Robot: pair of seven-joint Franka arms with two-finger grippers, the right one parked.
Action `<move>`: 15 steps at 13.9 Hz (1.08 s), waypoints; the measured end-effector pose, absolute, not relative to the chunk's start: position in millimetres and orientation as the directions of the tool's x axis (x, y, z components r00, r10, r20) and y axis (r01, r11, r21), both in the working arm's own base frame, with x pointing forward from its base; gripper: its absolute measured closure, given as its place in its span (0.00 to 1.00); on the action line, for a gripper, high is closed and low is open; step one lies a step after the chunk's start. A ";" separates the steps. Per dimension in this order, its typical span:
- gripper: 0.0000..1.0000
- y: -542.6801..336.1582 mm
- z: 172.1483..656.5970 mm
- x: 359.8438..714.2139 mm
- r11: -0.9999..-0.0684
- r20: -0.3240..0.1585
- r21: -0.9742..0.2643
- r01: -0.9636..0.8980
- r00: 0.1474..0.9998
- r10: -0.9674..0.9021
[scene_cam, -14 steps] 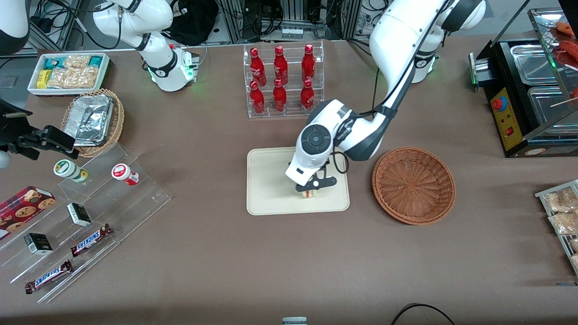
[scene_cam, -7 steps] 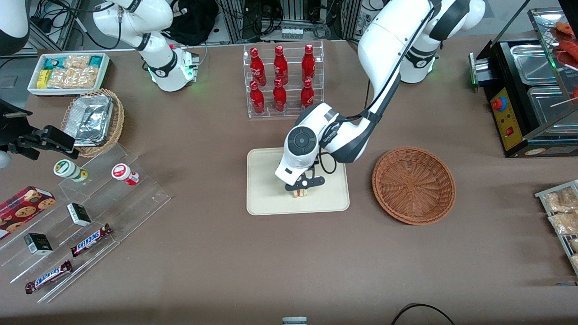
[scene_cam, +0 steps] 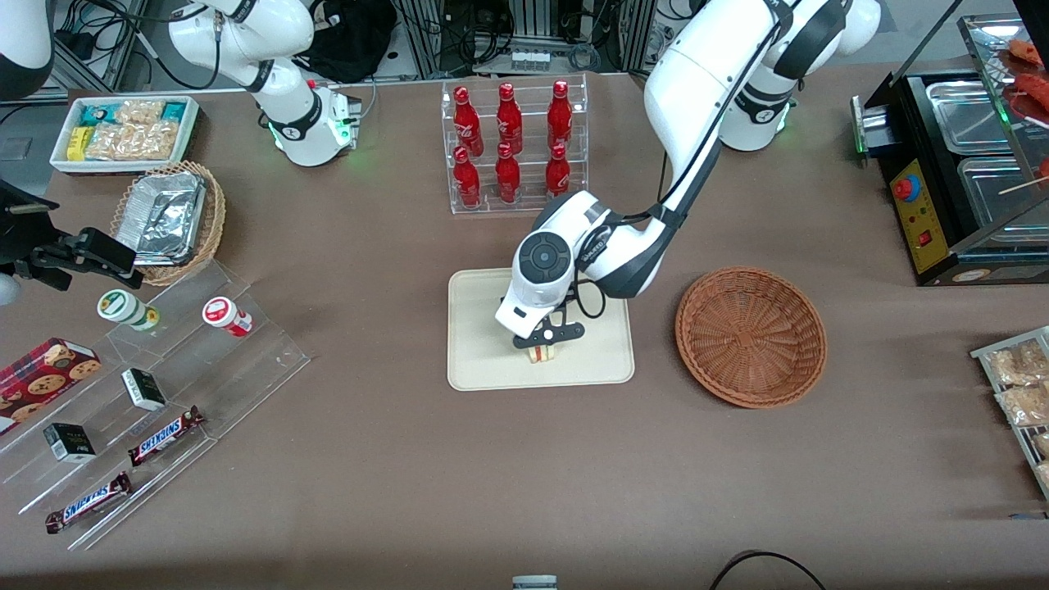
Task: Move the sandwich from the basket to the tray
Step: 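Lower the sandwich onto the tray and open the left gripper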
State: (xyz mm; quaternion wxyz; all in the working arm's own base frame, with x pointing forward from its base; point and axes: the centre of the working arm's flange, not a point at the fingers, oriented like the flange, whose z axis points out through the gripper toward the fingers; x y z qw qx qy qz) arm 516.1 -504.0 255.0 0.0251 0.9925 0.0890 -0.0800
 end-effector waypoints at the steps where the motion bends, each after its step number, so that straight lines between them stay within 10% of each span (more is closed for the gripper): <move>1: 0.37 -505.3 263.4 518.2 -0.982 -0.155 0.045 0.181 0.973 0.172; 5: 0.00 -496.6 324.7 521.4 -0.983 -0.144 0.041 0.180 0.975 0.172; 15: 0.00 -355.7 399.8 565.7 -0.970 -0.172 -0.157 0.188 0.962 0.214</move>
